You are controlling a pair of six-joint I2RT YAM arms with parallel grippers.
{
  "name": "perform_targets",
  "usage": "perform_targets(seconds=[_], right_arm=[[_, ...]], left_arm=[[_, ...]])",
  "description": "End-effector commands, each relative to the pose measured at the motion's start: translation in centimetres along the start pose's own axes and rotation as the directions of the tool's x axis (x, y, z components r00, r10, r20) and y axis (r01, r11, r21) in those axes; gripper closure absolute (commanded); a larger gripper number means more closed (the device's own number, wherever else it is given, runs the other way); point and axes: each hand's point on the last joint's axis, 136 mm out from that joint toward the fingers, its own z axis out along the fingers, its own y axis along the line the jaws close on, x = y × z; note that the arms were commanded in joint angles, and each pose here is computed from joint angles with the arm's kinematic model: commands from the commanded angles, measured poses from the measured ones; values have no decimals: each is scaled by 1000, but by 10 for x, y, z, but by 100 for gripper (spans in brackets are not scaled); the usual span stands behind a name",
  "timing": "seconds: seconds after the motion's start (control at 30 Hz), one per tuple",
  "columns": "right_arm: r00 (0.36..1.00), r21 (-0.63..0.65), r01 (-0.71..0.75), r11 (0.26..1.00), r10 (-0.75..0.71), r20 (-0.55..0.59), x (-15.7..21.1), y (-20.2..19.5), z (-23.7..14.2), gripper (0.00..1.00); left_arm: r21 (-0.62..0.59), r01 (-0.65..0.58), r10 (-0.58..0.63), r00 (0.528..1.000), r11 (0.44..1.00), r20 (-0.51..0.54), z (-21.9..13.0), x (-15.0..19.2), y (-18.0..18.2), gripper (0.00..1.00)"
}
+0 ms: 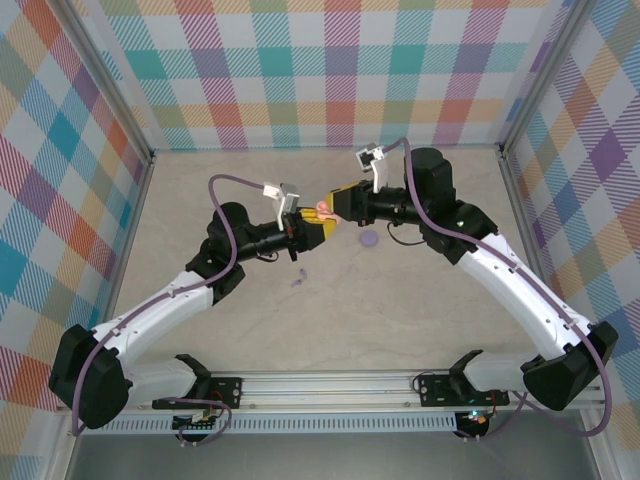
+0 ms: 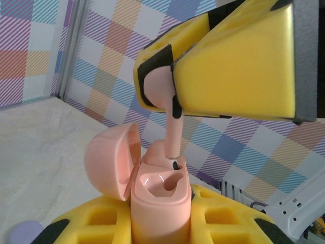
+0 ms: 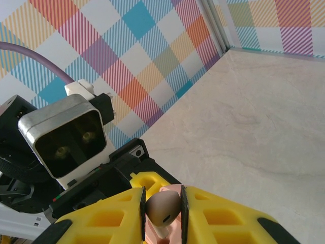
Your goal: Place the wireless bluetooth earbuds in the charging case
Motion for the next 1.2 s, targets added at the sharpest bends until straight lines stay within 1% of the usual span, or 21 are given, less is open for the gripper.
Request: perform_targets(seconds=[0.0, 0.63, 1.17], right_arm=[[999, -10, 42, 999, -42, 11, -7, 7, -1, 76], [999, -22, 41, 999, -41, -26, 1, 8, 1, 76], [995, -37, 27, 999, -30, -91, 16, 8, 3, 76]], left_arm=[[60, -55, 51, 996, 997, 67, -3, -25, -23, 79], [36, -66, 63, 995, 997, 75, -4, -28, -22, 79], [26, -76, 74, 994, 997, 79, -5, -29, -21, 79]])
